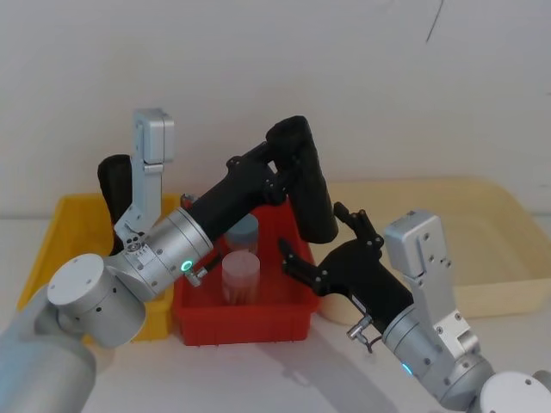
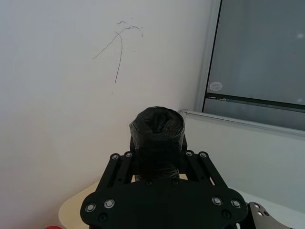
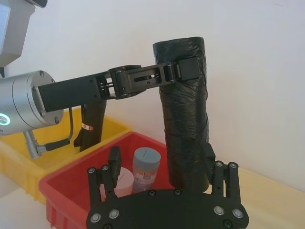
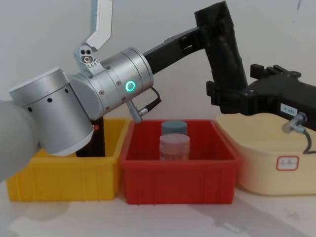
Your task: Pick up the garbage bag with the one hand and transfer it to the other hand.
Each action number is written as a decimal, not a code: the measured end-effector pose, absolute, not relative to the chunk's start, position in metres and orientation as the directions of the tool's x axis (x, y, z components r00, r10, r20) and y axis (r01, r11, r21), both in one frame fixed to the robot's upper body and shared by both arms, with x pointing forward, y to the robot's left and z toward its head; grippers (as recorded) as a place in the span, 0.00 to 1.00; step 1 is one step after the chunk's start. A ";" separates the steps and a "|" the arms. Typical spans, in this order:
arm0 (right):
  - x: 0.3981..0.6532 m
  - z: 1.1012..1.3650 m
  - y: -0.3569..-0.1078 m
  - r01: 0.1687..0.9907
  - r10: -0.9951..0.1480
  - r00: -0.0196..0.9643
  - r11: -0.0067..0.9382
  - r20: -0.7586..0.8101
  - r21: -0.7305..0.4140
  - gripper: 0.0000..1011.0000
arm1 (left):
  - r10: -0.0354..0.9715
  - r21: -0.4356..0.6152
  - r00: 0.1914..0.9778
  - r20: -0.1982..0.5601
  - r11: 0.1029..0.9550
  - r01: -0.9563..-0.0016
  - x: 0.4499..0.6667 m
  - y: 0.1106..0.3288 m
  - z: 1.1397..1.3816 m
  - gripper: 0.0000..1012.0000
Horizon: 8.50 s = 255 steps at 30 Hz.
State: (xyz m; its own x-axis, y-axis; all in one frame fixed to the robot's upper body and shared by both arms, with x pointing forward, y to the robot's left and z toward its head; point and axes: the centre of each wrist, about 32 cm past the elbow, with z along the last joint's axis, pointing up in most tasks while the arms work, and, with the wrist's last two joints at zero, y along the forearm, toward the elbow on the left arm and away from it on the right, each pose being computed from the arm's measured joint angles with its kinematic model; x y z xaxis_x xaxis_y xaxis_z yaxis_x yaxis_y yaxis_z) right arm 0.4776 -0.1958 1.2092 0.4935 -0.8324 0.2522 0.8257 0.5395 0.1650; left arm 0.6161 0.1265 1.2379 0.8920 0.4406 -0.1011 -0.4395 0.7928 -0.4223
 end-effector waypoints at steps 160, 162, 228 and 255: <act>0.556 1.224 -0.238 0.883 -0.899 0.402 0.431 0.174 0.185 0.52 | 0.441 -0.422 0.892 -0.101 0.793 -0.439 0.616 0.127 1.238 0.99; 0.558 1.225 -0.242 0.895 -0.910 0.378 0.407 0.172 0.186 0.52 | 0.441 -0.422 0.892 -0.101 0.793 -0.439 0.616 0.127 1.238 0.99; 0.498 1.234 -0.226 0.704 -0.693 0.695 0.710 0.190 0.015 0.99 | 0.855 -0.218 0.519 0.006 0.508 -0.834 0.503 0.187 1.243 0.99; 0.522 1.248 -0.185 0.649 -0.637 0.761 0.752 0.122 -0.120 0.99 | 0.978 -0.165 0.199 0.059 0.206 -0.965 0.423 0.212 1.233 0.99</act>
State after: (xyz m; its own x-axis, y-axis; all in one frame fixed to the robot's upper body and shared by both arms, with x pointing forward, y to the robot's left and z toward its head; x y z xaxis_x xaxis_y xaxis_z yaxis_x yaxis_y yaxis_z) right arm 0.5215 -0.1855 1.2478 0.7609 -0.6372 0.1224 0.6487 0.7516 -0.1198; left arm 0.4228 0.2124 1.2330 0.1986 0.9783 0.0589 -0.9646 0.2058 -0.1650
